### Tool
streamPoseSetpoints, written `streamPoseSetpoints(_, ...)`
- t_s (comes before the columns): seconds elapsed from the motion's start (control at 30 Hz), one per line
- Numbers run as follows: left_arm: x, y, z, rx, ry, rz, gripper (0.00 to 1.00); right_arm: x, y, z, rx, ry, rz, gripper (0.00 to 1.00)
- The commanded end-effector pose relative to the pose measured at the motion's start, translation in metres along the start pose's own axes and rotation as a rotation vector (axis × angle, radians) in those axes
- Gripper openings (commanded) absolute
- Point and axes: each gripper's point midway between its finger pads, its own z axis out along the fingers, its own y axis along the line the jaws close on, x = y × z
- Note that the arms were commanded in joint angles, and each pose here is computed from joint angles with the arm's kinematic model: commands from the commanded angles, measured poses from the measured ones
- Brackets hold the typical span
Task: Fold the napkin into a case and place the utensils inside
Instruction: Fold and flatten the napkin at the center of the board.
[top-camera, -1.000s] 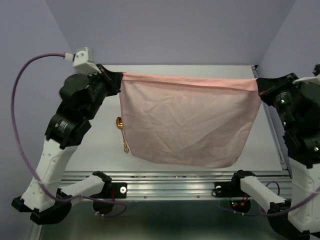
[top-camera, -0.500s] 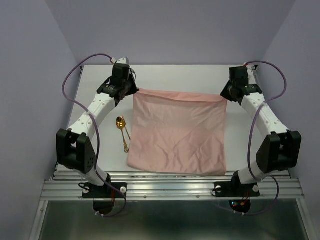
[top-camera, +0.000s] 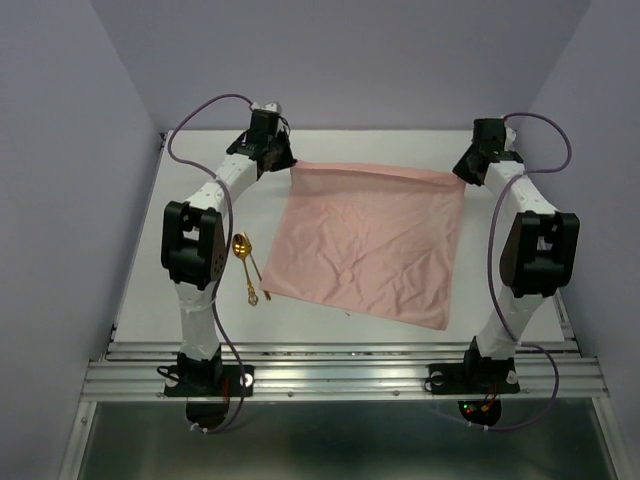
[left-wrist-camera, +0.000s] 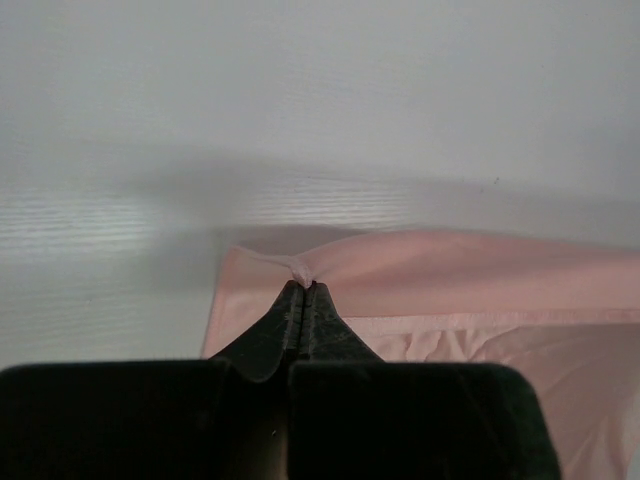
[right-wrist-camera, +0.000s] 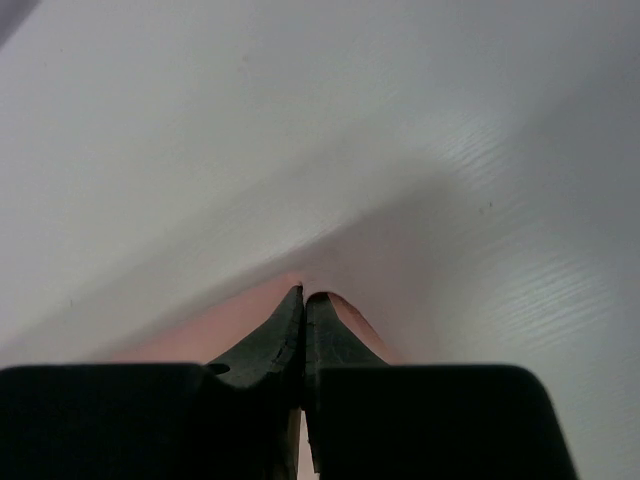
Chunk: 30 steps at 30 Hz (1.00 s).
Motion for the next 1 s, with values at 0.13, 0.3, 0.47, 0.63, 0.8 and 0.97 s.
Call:
streamPoseSetpoints(0.13,-0.059,-0.041,0.001,0.126,-0.090,-0.011,0.00,-0.077,0.005,0.023,-0.082,-0.128,0.065,0.01)
streamPoseSetpoints(0.3,-0.070,-0.059,0.007,0.182,-0.094,-0.018,0.00,-0.084,0.022,0.028,-0.145,-0.116,0.089,0.01)
streamPoseSetpoints(0.47,-0.071,-0.059,0.003,0.163,-0.084,-0.008,0.00,-0.062,0.020,0.022,-0.125,-0.007,0.149,0.01)
streamPoseSetpoints(0.63,-0.040,-0.051,-0.018,0.156,-0.038,-0.014,0.00,-0.014,-0.012,0.002,-0.057,0.066,0.196,0.01)
streamPoseSetpoints(0.8,0.004,-0.047,-0.036,0.146,0.048,-0.016,0.00,0.036,-0.038,-0.030,-0.046,0.132,0.213,0.01)
streamPoseSetpoints(0.97,0.044,-0.029,-0.067,0.132,0.095,-0.036,0.00,0.056,-0.056,-0.069,-0.057,0.124,0.216,0.01)
